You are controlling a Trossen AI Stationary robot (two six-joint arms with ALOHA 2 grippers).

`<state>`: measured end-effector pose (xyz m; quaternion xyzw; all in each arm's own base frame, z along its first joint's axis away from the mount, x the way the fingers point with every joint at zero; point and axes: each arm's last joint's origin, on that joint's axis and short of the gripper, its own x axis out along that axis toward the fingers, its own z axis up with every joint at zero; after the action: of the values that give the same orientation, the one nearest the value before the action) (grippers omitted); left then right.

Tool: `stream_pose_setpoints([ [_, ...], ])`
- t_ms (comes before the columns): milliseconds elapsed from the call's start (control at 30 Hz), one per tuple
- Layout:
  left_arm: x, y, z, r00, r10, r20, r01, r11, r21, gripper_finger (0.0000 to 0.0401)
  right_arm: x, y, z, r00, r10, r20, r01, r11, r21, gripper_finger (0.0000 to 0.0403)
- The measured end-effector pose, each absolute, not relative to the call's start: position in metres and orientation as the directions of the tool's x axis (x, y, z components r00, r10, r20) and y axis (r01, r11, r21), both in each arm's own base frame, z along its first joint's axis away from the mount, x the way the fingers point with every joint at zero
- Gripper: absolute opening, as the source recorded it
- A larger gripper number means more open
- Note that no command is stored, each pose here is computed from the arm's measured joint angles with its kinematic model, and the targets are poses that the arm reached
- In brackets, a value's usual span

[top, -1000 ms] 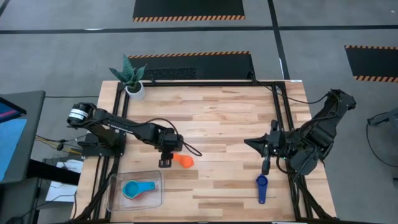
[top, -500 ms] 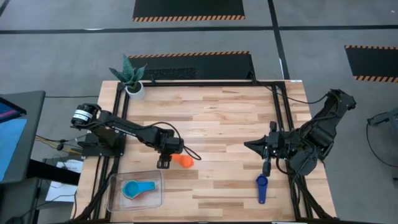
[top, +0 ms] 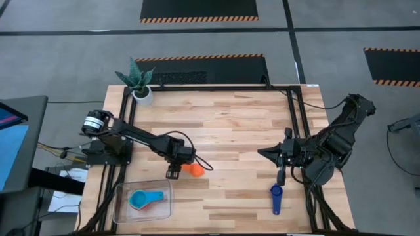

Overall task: Nest measuring cups in basket
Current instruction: Stack the orange measuring cup on top of the light blue measuring cup in the transparent bin

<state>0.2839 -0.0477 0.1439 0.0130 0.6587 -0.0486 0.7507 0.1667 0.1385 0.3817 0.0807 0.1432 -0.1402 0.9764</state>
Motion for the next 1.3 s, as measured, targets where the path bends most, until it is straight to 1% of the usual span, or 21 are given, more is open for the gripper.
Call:
stream_pose_setpoints([
  [200, 0.286, -0.048, 0.135, 0.095, -0.076, -0.993, 0.092, 0.994, -0.067, 0.0194, 0.167, 0.138, 0.381, 0.919, -0.252, -0.304, 0.297, 0.948, 0.114, 0.0022],
  [400, 0.288, -0.049, 0.136, 0.095, -0.074, -0.993, 0.068, 0.995, -0.067, 0.019, 0.167, 0.138, 0.381, 0.918, -0.253, -0.306, 0.298, 0.948, 0.11, 0.0022],
  [500, 0.291, -0.049, 0.14, 0.095, -0.071, -0.993, 0.067, 0.996, -0.065, 0.0169, 0.166, 0.138, 0.381, 0.917, -0.254, -0.308, 0.298, 0.949, 0.106, 0.0022],
  [600, 0.293, -0.049, 0.143, 0.092, -0.065, -0.994, 0.082, 0.995, -0.058, 0.0134, 0.166, 0.138, 0.381, 0.916, -0.255, -0.31, 0.299, 0.949, 0.103, 0.0022],
  [667, 0.296, -0.05, 0.144, 0.109, -0.078, -0.991, 0.098, 0.993, -0.068, 0.011, 0.166, 0.138, 0.38, 0.916, -0.255, -0.31, 0.299, 0.949, 0.102, 0.0022],
  [733, 0.295, -0.051, 0.144, 0.098, -0.091, -0.991, 0.098, 0.992, -0.081, 0.0087, 0.166, 0.138, 0.38, 0.916, -0.255, -0.31, 0.299, 0.949, 0.102, 0.0022],
  [800, 0.295, -0.051, 0.144, 0.092, -0.105, -0.99, 0.098, 0.991, -0.096, 0.0071, 0.166, 0.138, 0.38, 0.916, -0.255, -0.31, 0.299, 0.949, 0.102, 0.0022],
  [1067, 0.294, -0.051, 0.144, 0.087, -0.121, -0.989, 0.031, 0.992, -0.119, 0.0024, 0.166, 0.138, 0.38, 0.916, -0.255, -0.31, 0.299, 0.949, 0.101, 0.0022],
  [1300, 0.296, -0.051, 0.145, 0.104, -0.121, -0.987, -0.056, 0.99, -0.127, 0.0011, 0.166, 0.138, 0.38, 0.914, -0.257, -0.314, 0.299, 0.95, 0.093, 0.0022],
])
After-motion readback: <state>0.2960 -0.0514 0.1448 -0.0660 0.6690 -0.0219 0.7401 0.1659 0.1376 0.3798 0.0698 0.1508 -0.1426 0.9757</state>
